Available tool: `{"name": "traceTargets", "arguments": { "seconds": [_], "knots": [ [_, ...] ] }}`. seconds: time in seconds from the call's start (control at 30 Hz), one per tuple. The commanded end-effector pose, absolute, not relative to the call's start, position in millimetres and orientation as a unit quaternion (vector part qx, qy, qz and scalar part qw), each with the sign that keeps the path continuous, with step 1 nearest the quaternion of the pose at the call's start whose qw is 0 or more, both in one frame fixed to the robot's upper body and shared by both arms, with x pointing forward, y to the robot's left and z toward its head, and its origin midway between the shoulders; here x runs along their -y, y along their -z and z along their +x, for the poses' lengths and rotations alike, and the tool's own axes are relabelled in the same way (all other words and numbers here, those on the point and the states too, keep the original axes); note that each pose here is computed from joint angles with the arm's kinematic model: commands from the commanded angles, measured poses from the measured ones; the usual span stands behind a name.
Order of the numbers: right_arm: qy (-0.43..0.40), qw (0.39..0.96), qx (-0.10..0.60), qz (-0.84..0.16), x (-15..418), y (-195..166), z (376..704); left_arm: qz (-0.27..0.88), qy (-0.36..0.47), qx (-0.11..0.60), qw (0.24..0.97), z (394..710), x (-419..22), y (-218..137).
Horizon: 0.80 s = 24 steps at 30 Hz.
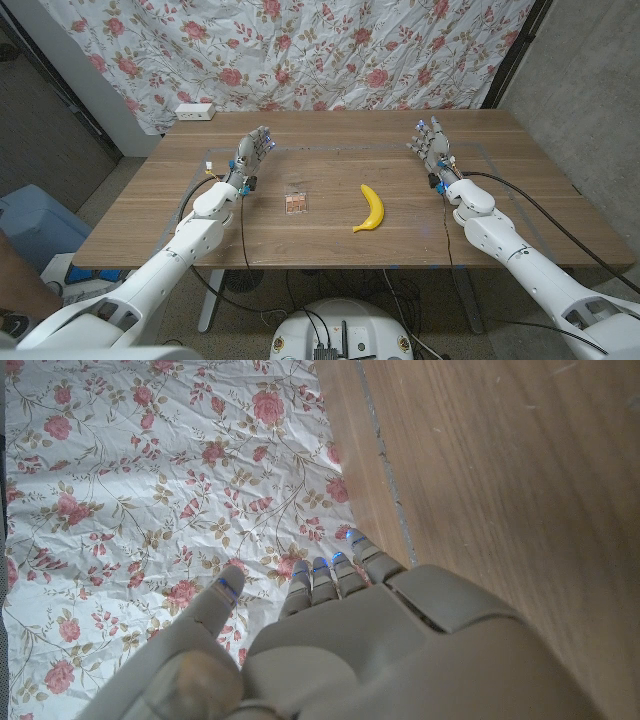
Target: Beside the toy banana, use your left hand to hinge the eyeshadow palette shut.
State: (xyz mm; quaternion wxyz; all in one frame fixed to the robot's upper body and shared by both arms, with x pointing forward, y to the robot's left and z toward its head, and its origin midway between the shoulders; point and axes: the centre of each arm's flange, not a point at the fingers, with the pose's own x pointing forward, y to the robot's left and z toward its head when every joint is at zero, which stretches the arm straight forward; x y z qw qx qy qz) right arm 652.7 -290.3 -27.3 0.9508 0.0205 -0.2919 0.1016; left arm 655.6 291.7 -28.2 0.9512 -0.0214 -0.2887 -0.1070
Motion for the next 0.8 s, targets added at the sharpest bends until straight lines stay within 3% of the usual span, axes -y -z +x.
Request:
{"name": "traceTargets", "arguments": {
  "seconds": [0.03, 0.8],
  "knots": [
    [-0.102, 0.951, 0.292, 0.021, 290, 27, 653, -0.016, 0.105, 0.289, 0.951, 657, -297, 27],
    [-0.102, 0.951, 0.292, 0.020, 291, 27, 653, 0.062, 0.097, 0.298, 0.948, 627, -303, 9]
  ]
}}
